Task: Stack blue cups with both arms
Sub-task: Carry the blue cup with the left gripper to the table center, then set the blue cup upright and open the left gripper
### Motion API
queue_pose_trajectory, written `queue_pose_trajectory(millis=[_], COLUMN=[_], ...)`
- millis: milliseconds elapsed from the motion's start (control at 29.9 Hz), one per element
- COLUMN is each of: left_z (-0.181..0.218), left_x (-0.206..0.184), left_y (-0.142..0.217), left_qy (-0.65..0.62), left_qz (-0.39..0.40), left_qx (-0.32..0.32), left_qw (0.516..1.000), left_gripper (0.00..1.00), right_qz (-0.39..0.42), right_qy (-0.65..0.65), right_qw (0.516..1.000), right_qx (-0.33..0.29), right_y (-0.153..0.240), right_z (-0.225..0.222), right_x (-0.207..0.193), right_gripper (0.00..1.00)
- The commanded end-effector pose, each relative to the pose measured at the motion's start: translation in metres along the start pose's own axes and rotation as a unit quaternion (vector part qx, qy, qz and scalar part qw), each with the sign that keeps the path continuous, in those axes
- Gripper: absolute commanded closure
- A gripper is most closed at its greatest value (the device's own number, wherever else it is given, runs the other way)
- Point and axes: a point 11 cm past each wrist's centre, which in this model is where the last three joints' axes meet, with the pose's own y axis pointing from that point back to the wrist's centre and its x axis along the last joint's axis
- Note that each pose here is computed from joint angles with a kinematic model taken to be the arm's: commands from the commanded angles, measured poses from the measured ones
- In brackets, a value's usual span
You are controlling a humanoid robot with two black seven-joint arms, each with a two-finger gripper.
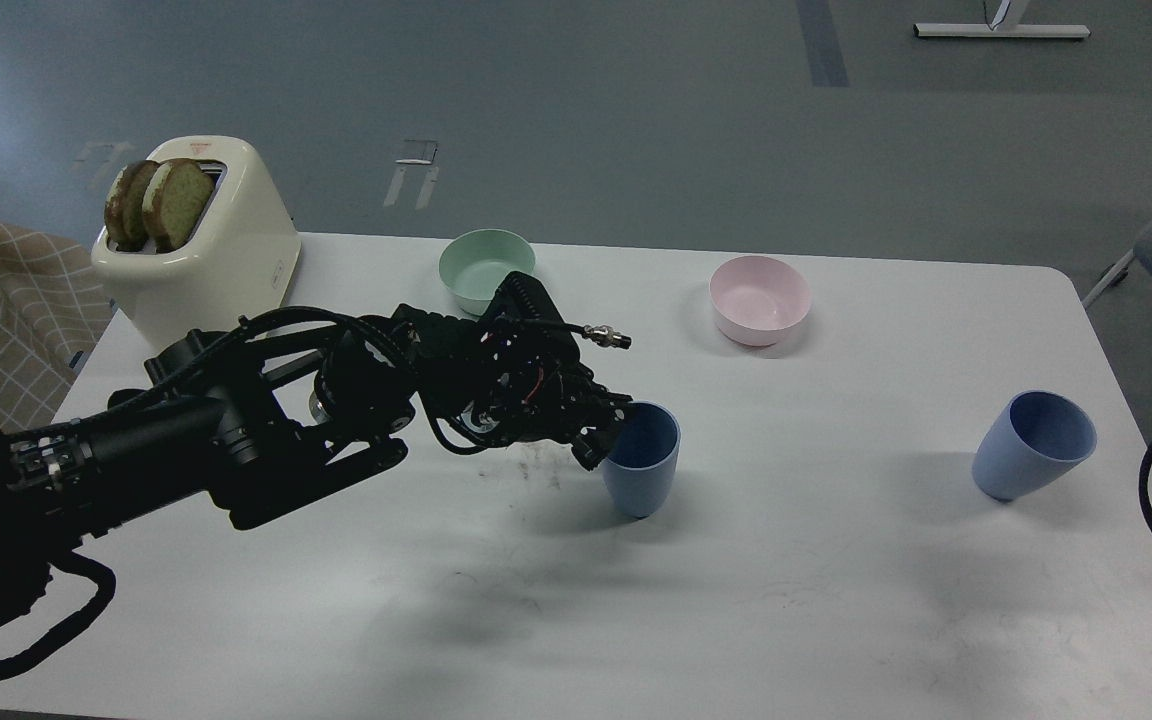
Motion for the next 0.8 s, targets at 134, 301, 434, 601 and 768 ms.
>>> queue_pose_trajectory(millis=[134,301,434,601,768], left_z=[-0.001,0.006,0.007,0.006,0.005], left_x=[0.011,0.016,0.021,0.022,0.023], left_y=[0.001,0.0,0.001,0.002,0.005], left_qy=[-0.005,-0.006,0.001,0.0,0.0], left_qz=[0.009,0.015,0.02,0.022,0.025], left_qx=[0.0,-0.01,-0.015,-0.014,-0.013], left_qw=[1.0,1.0,1.0,1.0,1.0], left_gripper=[0.41,0.29,0.27,0.27,0.26], right_qz=[0.001,0.003,0.004,0.004,0.004], right_qy=[-0.001,0.0,0.0,-0.001,0.0], right_qw=[1.0,1.0,1.0,1.0,1.0], right_qx=[-0.001,-0.003,-0.004,-0.005,-0.004], right_y=[0.001,0.002,0.004,0.004,0.004], right_z=[0.001,0.002,0.003,0.003,0.003], right_x=[0.001,0.002,0.003,0.003,0.003], right_gripper=[0.0,0.0,0.0,0.0,0.0])
